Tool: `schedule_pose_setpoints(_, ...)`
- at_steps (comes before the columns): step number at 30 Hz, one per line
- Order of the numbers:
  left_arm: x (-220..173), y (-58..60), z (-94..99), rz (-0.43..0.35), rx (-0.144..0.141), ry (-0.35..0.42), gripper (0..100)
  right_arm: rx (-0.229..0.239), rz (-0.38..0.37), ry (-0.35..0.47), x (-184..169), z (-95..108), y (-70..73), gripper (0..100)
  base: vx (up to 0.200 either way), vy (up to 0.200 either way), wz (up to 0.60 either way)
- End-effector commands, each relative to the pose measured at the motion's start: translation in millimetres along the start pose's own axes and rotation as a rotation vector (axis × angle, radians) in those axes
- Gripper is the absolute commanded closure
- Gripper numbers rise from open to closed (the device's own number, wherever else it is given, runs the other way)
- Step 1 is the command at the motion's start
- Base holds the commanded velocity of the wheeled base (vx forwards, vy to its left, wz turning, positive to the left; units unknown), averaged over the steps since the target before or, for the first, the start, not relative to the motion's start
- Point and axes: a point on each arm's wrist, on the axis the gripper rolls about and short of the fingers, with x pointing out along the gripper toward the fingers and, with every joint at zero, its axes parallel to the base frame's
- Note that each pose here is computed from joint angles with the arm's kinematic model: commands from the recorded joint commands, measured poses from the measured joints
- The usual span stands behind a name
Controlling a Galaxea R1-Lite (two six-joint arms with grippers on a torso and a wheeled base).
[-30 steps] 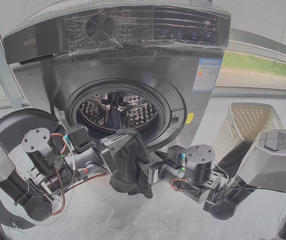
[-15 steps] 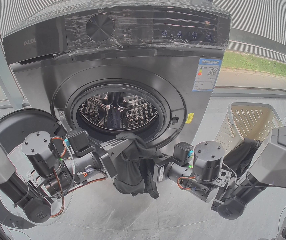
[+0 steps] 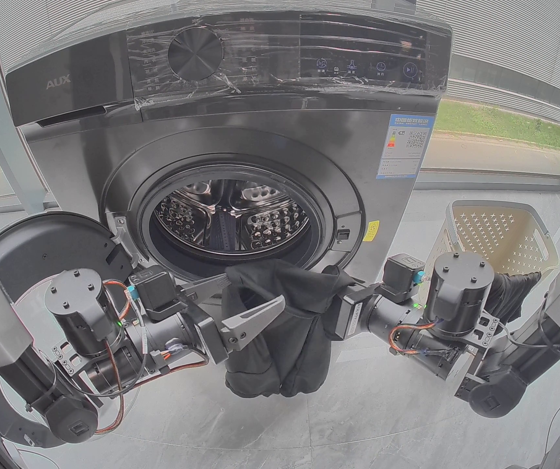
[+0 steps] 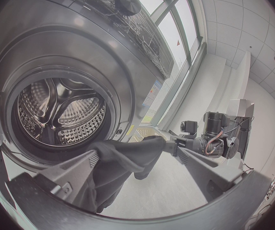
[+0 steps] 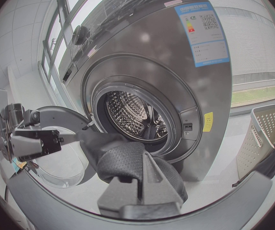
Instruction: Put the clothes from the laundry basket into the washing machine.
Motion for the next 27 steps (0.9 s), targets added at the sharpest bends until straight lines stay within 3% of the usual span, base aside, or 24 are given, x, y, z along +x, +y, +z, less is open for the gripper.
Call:
schedule_pose_setpoints(1,-2.5,-0.2,-3.2,0.002,-0.005,0.016,0,0.010,0.002,-0.033,-7.5,11.1,-0.1,100,0.000,0.000,0.00)
schedule_pose_setpoints(8,-13.1,0.0,-18.3,0.022,-0.025,0.089,0,0.012,-0.012,-0.034,-9.1,12.0,-4.7,100,0.000,0.000,0.00)
schedule_pose_setpoints(16,-13.6,6.4,-23.5,0.056,-0.033,0.109,0,0.007,0.006,-0.063,-15.4,22.1,-2.7,100,0.000,0.000,0.00)
schedule_pose_setpoints(21,-12.7,11.9,-31.4,0.072,-0.010,0.140,0,0.008,0.010,-0.076,-14.4,25.1,-1.8,100,0.000,0.000,0.00)
schedule_pose_setpoints(23,-14.1,14.5,-42.2,0.076,0.017,0.189,0,0.010,0.012,-0.086,-12.7,27.4,-0.6,100,0.000,0.000,0.00)
schedule_pose_setpoints(27,-16.3,15.6,-50.6,0.074,0.018,0.228,0,0.012,0.011,-0.102,-10.1,30.7,0.9,100,0.000,0.000,0.00)
